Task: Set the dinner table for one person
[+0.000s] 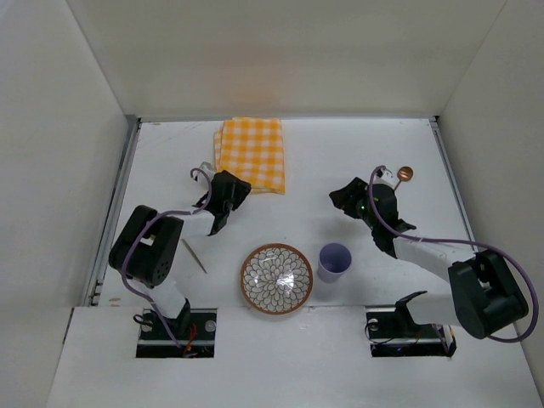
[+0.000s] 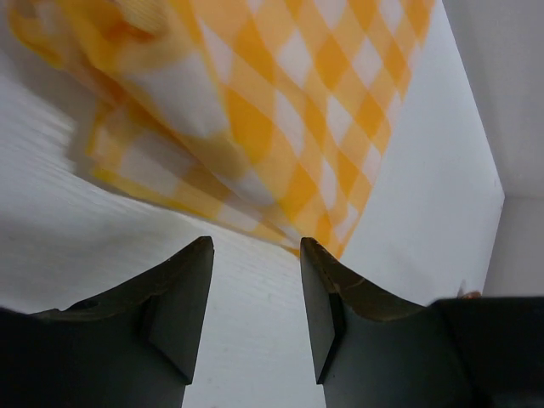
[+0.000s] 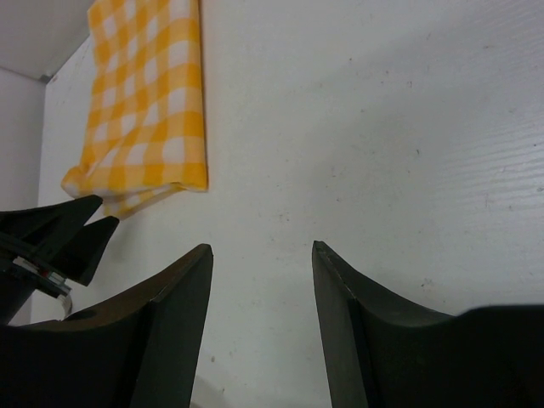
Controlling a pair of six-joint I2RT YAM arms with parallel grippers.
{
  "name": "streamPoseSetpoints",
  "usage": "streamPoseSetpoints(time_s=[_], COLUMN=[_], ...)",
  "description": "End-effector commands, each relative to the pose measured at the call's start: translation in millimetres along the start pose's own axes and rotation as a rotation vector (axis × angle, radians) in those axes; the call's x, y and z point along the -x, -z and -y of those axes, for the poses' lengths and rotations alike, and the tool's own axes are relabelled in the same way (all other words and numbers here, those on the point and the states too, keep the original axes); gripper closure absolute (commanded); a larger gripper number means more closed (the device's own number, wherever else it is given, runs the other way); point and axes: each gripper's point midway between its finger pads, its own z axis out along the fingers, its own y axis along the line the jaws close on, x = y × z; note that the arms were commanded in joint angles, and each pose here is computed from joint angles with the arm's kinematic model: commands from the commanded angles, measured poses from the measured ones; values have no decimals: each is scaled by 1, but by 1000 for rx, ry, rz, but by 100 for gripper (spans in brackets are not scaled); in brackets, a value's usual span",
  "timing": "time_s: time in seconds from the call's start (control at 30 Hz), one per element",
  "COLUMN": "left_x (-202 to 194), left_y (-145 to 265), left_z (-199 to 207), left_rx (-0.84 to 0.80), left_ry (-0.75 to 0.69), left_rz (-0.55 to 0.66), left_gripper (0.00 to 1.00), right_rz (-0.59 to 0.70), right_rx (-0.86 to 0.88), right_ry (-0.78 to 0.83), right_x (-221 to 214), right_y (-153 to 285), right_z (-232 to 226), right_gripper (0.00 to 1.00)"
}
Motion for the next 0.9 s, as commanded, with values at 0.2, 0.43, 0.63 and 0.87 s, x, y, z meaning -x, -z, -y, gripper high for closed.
streamPoseSetpoints(time_s=[0.2, 0.43, 0.63, 0.87], left_x=[48, 59, 64, 76], left_y=[-5, -7, -16, -21], left_z=[13, -4, -24, -19], left_rx=[-107, -71, 5, -25], left_ry=[153, 170, 170, 186], left_rz=[112, 133, 123, 152], left_gripper=[58, 58, 57, 56], right_rz=[48, 41, 41, 35], right_rx=[73, 70, 70, 71], right_ry=[6, 7, 7, 9], right_x=[18, 16, 16, 14], right_y=[-5, -7, -7, -8], right_z=[-26, -25, -25, -26], right_gripper=[44, 44, 44, 44])
